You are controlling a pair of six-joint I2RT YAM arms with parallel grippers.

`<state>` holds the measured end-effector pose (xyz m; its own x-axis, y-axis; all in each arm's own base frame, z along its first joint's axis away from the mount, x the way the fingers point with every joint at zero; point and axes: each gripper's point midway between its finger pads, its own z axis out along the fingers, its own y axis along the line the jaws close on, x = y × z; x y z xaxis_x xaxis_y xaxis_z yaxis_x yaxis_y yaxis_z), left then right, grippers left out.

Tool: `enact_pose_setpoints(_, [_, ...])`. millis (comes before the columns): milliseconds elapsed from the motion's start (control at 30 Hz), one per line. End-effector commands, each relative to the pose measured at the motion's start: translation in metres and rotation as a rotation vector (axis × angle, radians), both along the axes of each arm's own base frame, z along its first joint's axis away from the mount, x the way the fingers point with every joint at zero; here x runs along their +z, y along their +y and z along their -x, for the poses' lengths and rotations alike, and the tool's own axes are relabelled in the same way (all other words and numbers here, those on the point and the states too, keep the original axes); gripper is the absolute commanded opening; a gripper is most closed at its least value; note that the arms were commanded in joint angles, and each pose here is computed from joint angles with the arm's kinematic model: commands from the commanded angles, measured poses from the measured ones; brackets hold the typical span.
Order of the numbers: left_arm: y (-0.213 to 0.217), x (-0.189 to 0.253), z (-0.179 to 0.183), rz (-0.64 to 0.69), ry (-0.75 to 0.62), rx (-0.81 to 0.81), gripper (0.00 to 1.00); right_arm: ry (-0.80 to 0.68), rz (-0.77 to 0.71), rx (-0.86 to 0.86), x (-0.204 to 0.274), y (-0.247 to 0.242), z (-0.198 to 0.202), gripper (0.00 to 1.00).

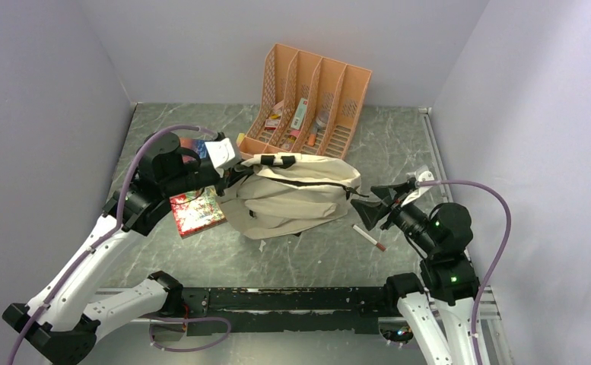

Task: Pack the student bag
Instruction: Unzip the student bag at the center of the board.

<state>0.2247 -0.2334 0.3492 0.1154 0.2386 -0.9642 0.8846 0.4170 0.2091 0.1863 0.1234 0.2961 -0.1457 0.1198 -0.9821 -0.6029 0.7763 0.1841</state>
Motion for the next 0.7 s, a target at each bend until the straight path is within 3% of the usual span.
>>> enact_pose_setpoints(0, [-0.006,0.057,0.003,0.093,-0.176,-0.057,0.05,-0.127,0.105,0.089,0.013,0.006,0.006,0.71])
enact_pose_setpoints(200, [-0.012,0.055,0.009,0.071,-0.177,-0.127,0.05,-0.248,0.194,0.179,0.016,0.016,0.008,0.76])
enact_pose_setpoints(433, [-0.015,0.057,0.019,0.057,-0.187,-0.187,0.05,-0.319,0.355,0.154,0.011,0.010,-0.007,0.80])
enact_pose_setpoints(667, [-0.020,0.055,0.024,0.052,-0.186,-0.237,0.05,-0.329,0.326,0.442,0.013,0.046,0.022,0.75])
